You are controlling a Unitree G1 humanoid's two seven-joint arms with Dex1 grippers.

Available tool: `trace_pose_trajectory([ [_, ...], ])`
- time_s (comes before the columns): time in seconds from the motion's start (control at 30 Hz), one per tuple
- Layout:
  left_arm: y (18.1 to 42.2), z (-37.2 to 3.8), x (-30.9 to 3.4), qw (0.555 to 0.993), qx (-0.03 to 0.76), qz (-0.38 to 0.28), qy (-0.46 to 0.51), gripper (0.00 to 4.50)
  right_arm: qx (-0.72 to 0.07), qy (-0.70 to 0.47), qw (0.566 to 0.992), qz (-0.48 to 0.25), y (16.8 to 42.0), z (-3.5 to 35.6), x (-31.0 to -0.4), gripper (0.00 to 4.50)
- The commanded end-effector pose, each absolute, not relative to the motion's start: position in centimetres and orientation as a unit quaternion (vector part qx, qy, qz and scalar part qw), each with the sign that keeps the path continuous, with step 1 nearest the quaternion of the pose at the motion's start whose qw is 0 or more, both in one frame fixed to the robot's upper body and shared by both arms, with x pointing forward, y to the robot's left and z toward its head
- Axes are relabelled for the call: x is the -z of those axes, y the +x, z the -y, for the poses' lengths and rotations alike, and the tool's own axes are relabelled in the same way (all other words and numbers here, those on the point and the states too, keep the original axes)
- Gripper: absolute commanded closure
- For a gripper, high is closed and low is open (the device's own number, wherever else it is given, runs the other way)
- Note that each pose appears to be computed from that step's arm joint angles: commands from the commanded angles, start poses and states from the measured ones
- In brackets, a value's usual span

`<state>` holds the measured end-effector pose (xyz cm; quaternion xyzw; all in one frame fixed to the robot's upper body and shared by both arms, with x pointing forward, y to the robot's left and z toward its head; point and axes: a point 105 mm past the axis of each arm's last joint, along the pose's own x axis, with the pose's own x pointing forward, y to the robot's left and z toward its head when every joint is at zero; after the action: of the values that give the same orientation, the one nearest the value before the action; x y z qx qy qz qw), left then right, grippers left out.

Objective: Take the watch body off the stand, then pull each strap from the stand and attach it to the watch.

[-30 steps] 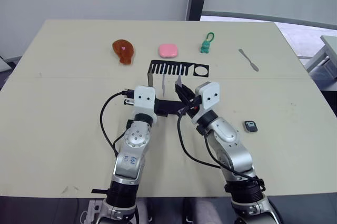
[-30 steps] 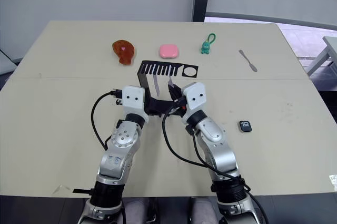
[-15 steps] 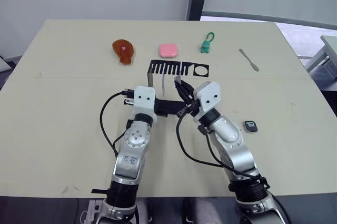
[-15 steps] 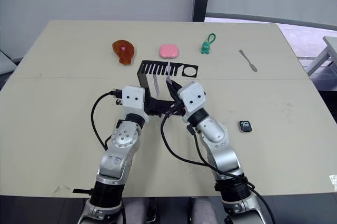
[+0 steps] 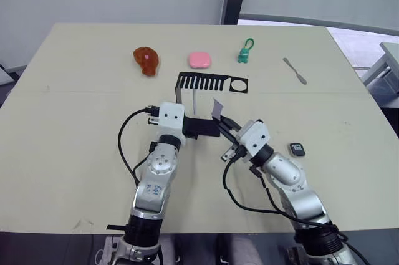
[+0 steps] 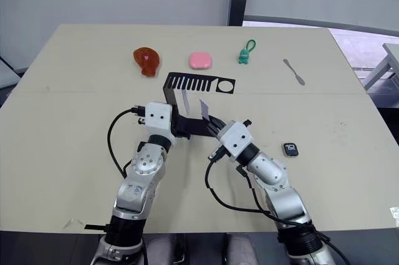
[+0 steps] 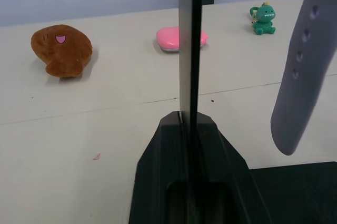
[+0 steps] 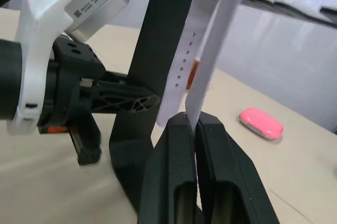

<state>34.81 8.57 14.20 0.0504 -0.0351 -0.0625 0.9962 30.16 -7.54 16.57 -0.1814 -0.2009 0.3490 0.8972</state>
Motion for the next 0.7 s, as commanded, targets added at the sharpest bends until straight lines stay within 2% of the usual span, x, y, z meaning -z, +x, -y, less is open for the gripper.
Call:
trace_pose_trajectory([
  [0.03,34.1,-8.7,-15.4,0.994,0.078,0.059,0.054,2.13,-0.357,-0.187,0.886,0.23,29.4,8.4,-18.3,4.5],
  [0.1,33.7,-8.9,-15.4,0.993,0.084,0.059,0.06,0.96,-0.356,-0.188,0.887,0.225,29.4,9.0,-18.2,4.5],
  [0.17,33.0,-9.3,-15.3,0.992,0.094,0.058,0.063,0.06,-0.364,-0.189,0.885,0.219,29.4,9.5,-18.2,4.5],
  [0.27,31.9,-9.7,-15.4,0.989,0.119,0.06,0.061,0.02,-0.383,-0.18,0.881,0.209,29.2,10.1,-18.1,4.5],
  [0.4,29.3,-10.2,-15.5,0.975,0.211,0.065,0.017,0.02,-0.403,-0.171,0.877,0.199,29.0,11.2,-18.2,4.5],
  [0.5,27.8,-12.5,-15.6,0.967,0.247,0.069,0.003,0.02,-0.43,-0.145,0.871,0.187,28.7,11.5,-18.4,4.5],
  [0.7,25.2,-16.4,-16.3,0.931,0.36,0.054,-0.028,0.02,-0.551,-0.03,0.825,0.122,26.7,9.8,-18.7,4.5],
])
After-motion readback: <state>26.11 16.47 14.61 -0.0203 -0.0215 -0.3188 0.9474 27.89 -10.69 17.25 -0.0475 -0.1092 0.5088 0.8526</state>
